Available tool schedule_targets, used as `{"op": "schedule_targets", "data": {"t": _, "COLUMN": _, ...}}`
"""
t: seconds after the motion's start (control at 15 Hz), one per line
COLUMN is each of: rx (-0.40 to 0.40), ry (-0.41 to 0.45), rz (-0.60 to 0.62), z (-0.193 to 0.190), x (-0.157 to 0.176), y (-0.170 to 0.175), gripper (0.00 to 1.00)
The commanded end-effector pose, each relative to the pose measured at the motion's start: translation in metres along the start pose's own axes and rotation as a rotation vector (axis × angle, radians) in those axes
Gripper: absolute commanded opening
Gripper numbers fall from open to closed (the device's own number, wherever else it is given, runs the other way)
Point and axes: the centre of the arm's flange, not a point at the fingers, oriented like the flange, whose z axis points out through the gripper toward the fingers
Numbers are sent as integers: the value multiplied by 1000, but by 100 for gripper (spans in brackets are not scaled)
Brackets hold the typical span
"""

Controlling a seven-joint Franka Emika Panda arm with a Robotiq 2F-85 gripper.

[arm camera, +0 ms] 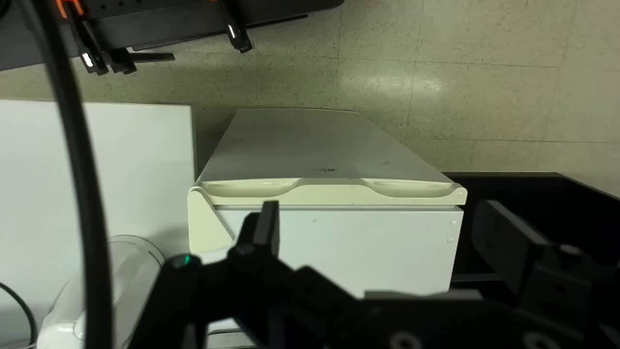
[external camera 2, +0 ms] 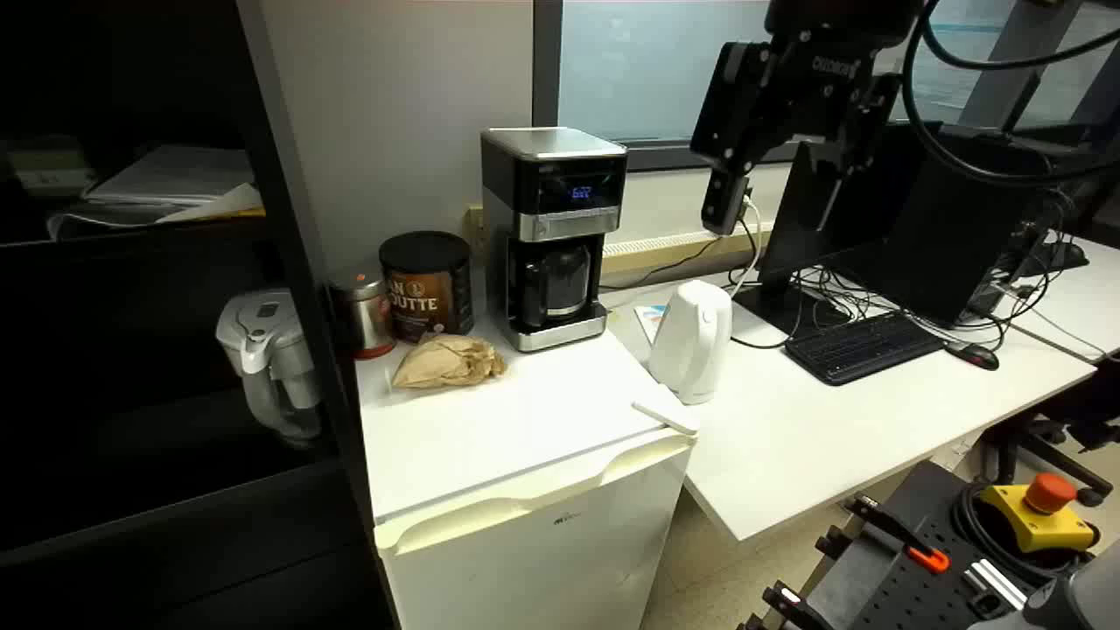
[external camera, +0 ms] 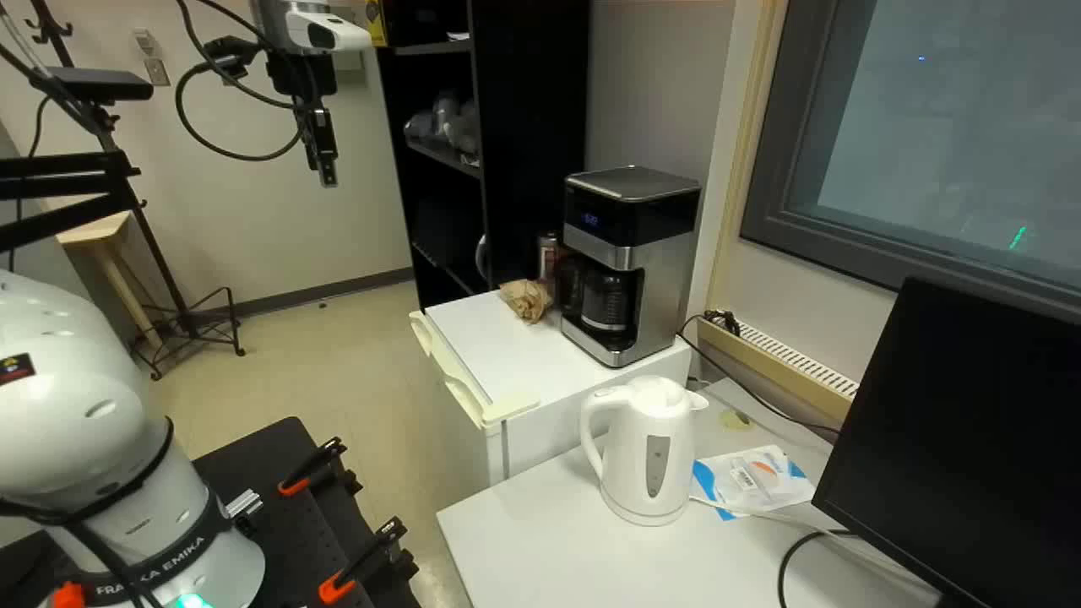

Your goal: Press the electric kettle power button to turn it on

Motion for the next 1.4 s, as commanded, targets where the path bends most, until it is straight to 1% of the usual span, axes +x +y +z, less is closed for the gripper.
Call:
{"op": "schedule_targets", "data": {"t": 0.0, "rx": 0, "ry": 1, "rz": 0, "z": 0, "x": 0, "y": 0, "gripper": 100}}
{"op": "schedule_targets", "data": {"t": 0.4, "rx": 1, "ry": 1, "rz": 0, "z": 0, "x": 0, "y": 0, "gripper": 100}}
{"op": "schedule_targets", "data": {"t": 0.53, "rx": -16, "ry": 11, "rz": -8, "z": 2, "x": 5, "y": 3, "gripper": 100}}
{"op": "schedule_targets", "data": {"t": 0.73, "rx": -64, "ry": 44, "rz": -31, "z": 13, "x": 19, "y": 9, "gripper": 100}}
{"op": "schedule_targets", "data": {"t": 0.93, "rx": -129, "ry": 92, "rz": -26, "z": 27, "x": 40, "y": 18, "gripper": 100}}
{"op": "schedule_targets", "data": {"t": 1.33, "rx": -232, "ry": 180, "rz": -46, "z": 71, "x": 85, "y": 34, "gripper": 100}}
